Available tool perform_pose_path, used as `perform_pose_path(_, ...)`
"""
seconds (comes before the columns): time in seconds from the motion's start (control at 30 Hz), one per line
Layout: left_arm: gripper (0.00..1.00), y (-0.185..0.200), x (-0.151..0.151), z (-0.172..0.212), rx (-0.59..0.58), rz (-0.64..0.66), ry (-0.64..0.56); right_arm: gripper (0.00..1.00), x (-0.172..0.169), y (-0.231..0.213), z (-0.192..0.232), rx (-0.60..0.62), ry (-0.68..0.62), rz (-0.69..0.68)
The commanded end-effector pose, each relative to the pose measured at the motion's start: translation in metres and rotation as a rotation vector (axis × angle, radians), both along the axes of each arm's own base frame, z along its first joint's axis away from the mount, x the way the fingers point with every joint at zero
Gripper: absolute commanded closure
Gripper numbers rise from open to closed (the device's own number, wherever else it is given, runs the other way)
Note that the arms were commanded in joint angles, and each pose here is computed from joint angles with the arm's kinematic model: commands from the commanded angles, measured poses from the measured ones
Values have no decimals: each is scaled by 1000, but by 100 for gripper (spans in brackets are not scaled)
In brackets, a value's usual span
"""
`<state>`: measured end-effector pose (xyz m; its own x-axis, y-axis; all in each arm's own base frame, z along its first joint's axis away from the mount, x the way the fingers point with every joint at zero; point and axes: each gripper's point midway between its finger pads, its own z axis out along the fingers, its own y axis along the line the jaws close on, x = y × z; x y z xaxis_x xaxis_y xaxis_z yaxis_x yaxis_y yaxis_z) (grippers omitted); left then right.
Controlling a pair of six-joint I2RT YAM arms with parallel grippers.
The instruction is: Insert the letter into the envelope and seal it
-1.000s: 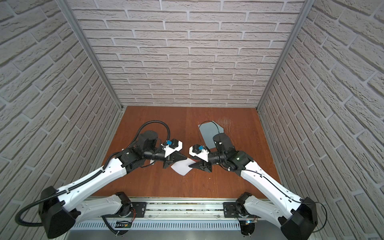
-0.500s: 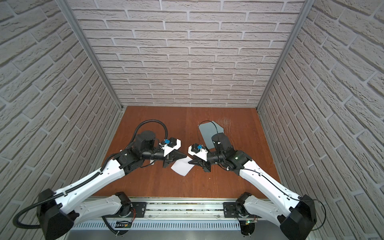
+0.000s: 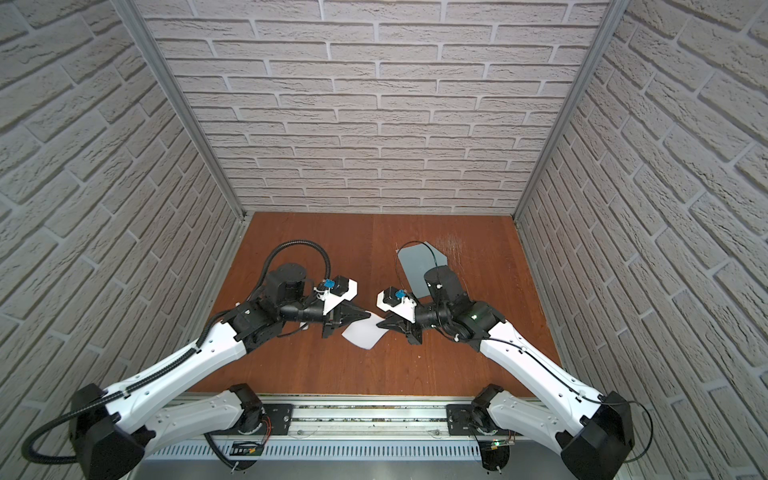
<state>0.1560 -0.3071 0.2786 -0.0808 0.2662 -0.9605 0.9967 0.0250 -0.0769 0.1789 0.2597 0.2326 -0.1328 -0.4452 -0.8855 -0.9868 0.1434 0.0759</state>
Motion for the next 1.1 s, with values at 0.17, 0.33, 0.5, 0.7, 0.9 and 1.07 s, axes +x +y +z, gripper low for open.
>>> perform_pose_path(0.17, 100, 2, -8, 10, -50, -54, 18, 91, 0, 2, 20, 31, -39, -1)
perform_pose_path(0.33, 72, 3, -4, 2, -23, -40, 33, 94, 0, 3, 21, 29, -29, 1)
perform_pose_path(0.5, 100, 1, -5, 0, -21, -62, 54, 94, 0, 3, 22, 36, -35, 3)
perform_pose_path(0.7, 100, 1, -4, 0, -29, -64, 48, 94, 1, 2, 20, 29, -36, -1)
perform_pose_path(0.9, 100, 5, -2, -8, -3, -47, 53, 94, 1, 1, 21, 40, -53, -12)
perform_pose_path(1.07, 100, 6, -3, -11, 10, -45, 67, 94, 2, 1, 23, 42, -58, -19)
